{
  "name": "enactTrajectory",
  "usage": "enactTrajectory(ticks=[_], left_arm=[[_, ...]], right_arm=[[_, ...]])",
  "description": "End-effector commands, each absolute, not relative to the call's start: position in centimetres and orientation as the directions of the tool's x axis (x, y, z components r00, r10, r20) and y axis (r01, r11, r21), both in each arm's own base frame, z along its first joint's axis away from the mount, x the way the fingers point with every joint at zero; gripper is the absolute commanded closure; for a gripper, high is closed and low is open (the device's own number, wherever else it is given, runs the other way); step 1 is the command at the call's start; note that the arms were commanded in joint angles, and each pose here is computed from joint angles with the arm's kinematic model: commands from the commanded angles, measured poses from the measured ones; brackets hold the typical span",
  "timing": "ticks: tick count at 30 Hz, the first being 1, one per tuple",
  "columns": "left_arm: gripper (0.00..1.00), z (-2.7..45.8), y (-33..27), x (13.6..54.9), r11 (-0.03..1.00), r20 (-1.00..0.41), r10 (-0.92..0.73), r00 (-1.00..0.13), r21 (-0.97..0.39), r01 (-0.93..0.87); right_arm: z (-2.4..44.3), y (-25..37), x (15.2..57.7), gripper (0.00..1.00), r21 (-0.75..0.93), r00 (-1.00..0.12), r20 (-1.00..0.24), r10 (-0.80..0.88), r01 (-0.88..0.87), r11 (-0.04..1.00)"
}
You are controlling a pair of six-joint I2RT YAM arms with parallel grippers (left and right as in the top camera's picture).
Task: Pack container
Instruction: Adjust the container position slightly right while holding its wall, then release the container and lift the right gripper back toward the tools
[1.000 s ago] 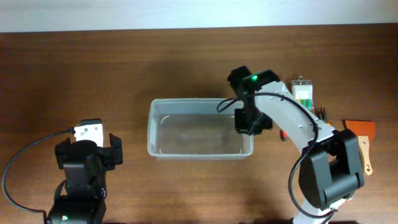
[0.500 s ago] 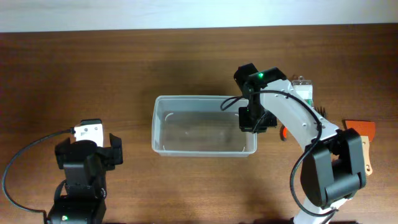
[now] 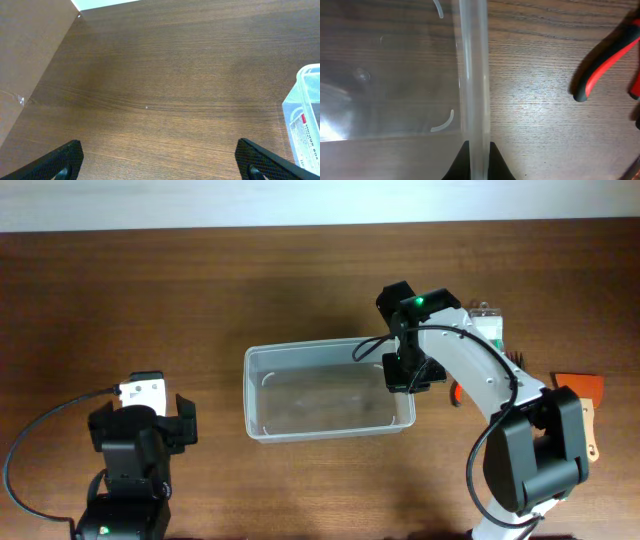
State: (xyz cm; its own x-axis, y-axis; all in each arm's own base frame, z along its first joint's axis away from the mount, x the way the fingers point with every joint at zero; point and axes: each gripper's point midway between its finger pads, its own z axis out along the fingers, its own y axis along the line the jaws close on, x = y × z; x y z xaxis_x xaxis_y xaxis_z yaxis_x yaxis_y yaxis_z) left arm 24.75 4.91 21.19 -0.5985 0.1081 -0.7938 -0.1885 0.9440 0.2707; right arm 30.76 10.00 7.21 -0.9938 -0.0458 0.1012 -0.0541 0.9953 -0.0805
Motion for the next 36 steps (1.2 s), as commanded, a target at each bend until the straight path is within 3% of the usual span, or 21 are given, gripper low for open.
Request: enactTrajectory(ticks=[1, 22, 36], left_arm=[[0.01, 22.2, 4.9, 24.9, 0.941, -0.802, 0.124, -0.584, 0.282, -0.186], [0.01, 22.2, 4.9, 24.8, 0.941, -0.802, 0.124, -0.584, 0.282, -0.186], [0.01, 22.2, 4.9, 24.8, 0.941, -0.801, 0.125, -0.585, 0.282, -0.186]], right_arm=[[7.3, 10.0, 30.9, 0.96, -0.09, -0.995, 0.098, -0.025, -0.034, 0.995], [7.2, 10.1, 31.0, 0.96, -0.089, -0.994, 0.087, 0.061, 0.053, 0.995], [10.1, 10.6, 32.3, 0.82, -0.067, -0.998, 0.032, 0.056, 0.054, 0.996]])
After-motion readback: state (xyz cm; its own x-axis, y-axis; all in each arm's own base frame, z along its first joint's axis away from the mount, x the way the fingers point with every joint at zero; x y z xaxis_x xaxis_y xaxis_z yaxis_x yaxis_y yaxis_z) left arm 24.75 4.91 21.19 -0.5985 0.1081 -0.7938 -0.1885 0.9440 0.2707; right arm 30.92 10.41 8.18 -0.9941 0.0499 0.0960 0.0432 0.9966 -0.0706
